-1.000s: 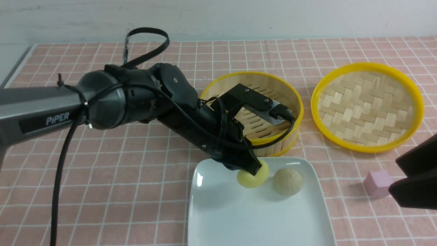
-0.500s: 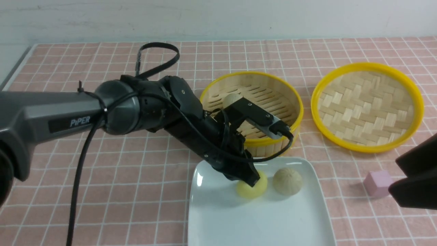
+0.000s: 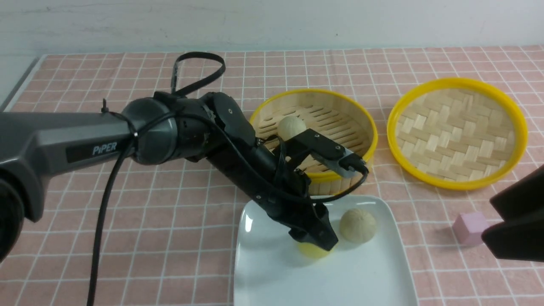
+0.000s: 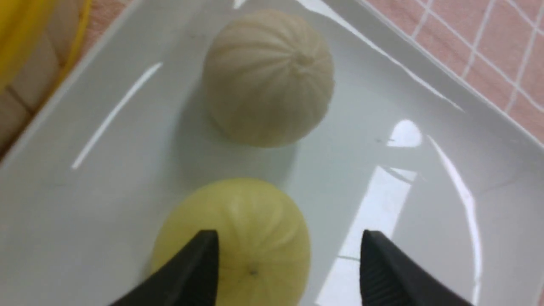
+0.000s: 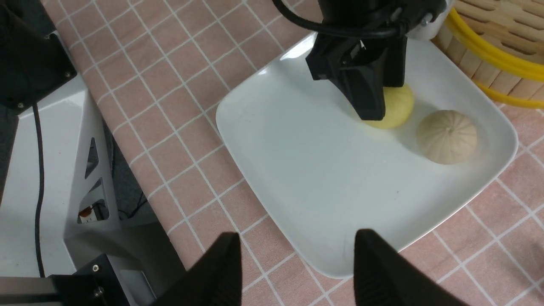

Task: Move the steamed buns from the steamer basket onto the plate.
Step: Use the left arm to grab the steamed stuffed bun that is closest to it, then use the left arm to put the steamed stuffed bun into the plate

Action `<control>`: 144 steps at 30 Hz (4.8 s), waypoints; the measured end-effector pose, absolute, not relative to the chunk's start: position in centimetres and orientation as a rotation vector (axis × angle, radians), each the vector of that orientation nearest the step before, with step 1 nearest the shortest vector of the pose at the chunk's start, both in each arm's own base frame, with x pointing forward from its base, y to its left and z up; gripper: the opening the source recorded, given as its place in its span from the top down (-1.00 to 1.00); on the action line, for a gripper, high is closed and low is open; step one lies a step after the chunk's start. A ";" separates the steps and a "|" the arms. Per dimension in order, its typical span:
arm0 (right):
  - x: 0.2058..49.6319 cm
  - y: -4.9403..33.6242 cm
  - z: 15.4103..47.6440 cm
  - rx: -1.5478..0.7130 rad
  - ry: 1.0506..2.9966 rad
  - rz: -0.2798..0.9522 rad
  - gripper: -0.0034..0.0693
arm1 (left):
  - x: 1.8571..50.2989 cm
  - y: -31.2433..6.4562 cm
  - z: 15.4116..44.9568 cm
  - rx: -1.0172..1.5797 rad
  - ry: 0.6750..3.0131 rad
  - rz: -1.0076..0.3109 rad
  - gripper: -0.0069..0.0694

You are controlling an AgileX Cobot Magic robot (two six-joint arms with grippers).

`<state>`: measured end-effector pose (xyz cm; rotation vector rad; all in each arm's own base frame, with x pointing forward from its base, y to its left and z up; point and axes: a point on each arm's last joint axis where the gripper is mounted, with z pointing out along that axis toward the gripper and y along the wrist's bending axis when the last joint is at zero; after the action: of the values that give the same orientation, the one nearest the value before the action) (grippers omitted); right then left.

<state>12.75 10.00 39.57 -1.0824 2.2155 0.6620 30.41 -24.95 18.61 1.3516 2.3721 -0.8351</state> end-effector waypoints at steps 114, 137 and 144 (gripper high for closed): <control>12.5 10.3 39.8 -1.020 2.232 0.755 -0.10 | 31.7 -19.7 38.7 0.846 2.105 -0.151 0.74; 12.5 10.3 39.8 -1.061 2.205 0.737 -0.10 | 27.3 -20.9 21.7 1.151 2.673 -0.568 0.74; 12.5 10.3 39.8 -1.061 2.205 0.737 -0.10 | 28.6 -21.4 20.4 1.077 2.608 -0.529 0.73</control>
<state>12.54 10.35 39.82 -1.0613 2.2053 0.7370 28.63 -21.35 20.44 1.0772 2.6077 -0.5292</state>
